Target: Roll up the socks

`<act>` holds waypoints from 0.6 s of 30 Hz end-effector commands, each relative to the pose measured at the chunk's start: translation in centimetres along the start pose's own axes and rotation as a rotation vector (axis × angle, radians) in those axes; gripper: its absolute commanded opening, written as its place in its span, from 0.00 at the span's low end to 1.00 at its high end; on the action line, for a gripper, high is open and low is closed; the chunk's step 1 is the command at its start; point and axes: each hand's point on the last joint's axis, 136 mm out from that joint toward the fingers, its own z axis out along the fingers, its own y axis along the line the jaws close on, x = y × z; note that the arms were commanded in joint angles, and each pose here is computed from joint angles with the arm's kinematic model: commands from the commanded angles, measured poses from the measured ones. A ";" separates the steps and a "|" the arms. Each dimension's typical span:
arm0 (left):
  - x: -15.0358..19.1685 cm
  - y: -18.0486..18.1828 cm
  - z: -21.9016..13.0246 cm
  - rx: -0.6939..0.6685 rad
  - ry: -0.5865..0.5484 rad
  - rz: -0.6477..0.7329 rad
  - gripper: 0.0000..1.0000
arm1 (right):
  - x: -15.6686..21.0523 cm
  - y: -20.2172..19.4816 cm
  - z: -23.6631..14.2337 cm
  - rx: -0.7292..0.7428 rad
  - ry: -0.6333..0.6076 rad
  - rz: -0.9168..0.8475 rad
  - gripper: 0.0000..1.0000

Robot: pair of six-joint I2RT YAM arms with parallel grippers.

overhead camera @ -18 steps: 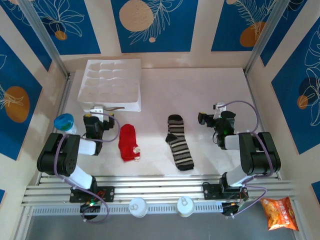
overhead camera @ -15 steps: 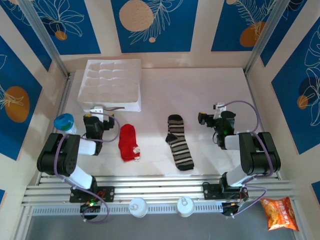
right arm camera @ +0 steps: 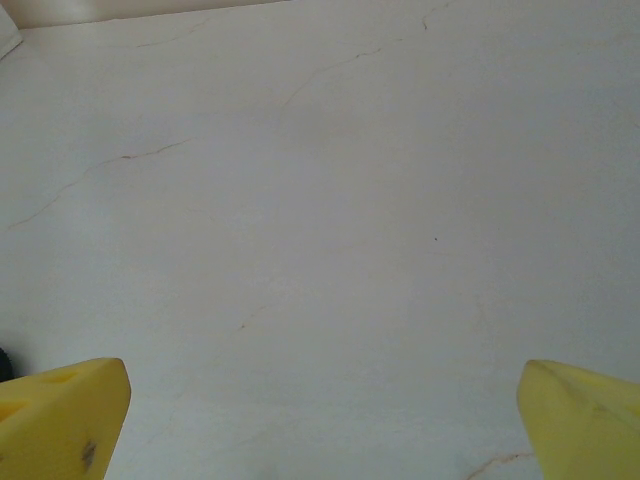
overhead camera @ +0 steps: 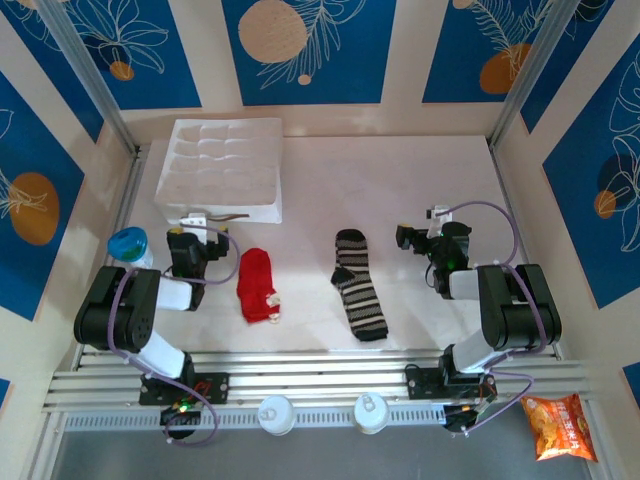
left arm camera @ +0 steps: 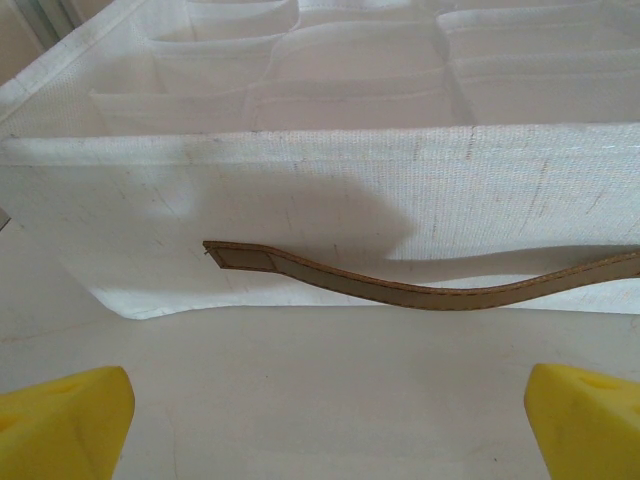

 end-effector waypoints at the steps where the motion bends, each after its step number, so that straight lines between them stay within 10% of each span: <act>1: -0.9 -0.4 0.1 0.024 -0.027 0.006 1.00 | -1.7 0.2 0.1 -0.016 -0.044 -0.001 0.99; 13: -3.5 0.0 -2.0 -0.087 -0.070 0.070 1.00 | -4.0 -0.1 -1.6 0.055 -0.074 -0.004 0.99; 18: -14.1 0.6 -6.4 -0.287 -0.221 -0.032 1.00 | -16.3 1.3 -7.7 0.132 -0.359 -0.040 0.99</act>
